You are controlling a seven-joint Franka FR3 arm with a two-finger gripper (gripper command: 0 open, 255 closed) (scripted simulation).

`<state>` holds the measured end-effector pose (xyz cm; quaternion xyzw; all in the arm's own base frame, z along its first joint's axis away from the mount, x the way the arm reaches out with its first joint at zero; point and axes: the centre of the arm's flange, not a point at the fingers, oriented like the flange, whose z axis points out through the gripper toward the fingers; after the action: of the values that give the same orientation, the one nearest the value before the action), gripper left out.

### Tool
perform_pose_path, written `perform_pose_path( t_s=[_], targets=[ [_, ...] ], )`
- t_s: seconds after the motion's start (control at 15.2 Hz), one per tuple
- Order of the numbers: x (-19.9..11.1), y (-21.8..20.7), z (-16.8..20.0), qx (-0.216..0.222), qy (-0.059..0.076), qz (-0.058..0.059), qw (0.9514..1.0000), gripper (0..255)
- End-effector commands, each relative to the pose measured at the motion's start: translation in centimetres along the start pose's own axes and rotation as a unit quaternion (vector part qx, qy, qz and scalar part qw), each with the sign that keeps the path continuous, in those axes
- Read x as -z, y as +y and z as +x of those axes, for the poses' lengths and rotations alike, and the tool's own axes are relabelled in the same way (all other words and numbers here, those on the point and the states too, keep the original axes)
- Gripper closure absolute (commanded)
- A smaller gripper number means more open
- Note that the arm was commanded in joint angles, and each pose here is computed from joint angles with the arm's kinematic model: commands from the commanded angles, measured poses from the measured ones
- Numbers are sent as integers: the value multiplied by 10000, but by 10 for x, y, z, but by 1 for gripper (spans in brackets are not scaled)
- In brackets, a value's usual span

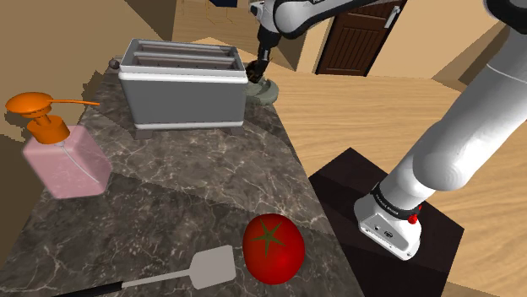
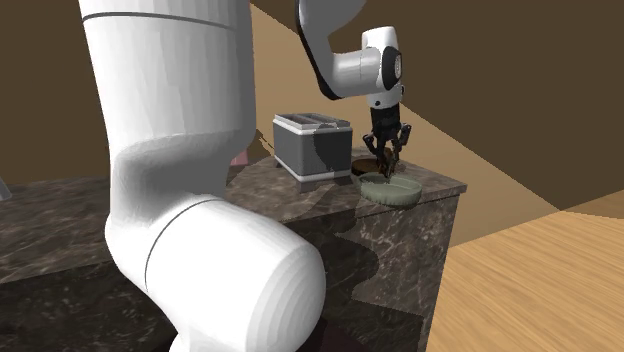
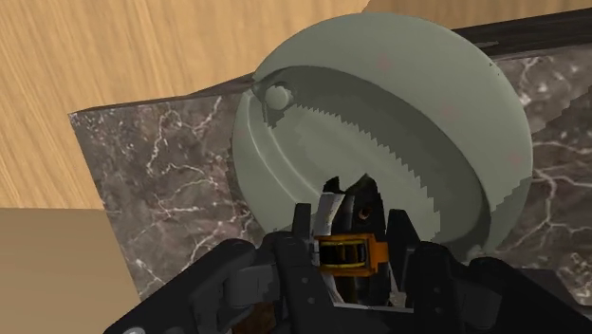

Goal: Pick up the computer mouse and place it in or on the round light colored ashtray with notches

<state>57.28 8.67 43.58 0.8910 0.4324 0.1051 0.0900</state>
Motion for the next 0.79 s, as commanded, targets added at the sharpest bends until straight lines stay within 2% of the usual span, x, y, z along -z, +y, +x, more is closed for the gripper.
perform_pose_path(
  t_s=[0.0, 0.59, 0.73],
  targets=[
    [-10, 0, -2, 2, 2, -3, 10000, 255],
    [-58, -13, -7, 2, 2, -3, 10000, 255],
    [-58, -13, -7, 2, 2, -3, 10000, 255]
  ],
)
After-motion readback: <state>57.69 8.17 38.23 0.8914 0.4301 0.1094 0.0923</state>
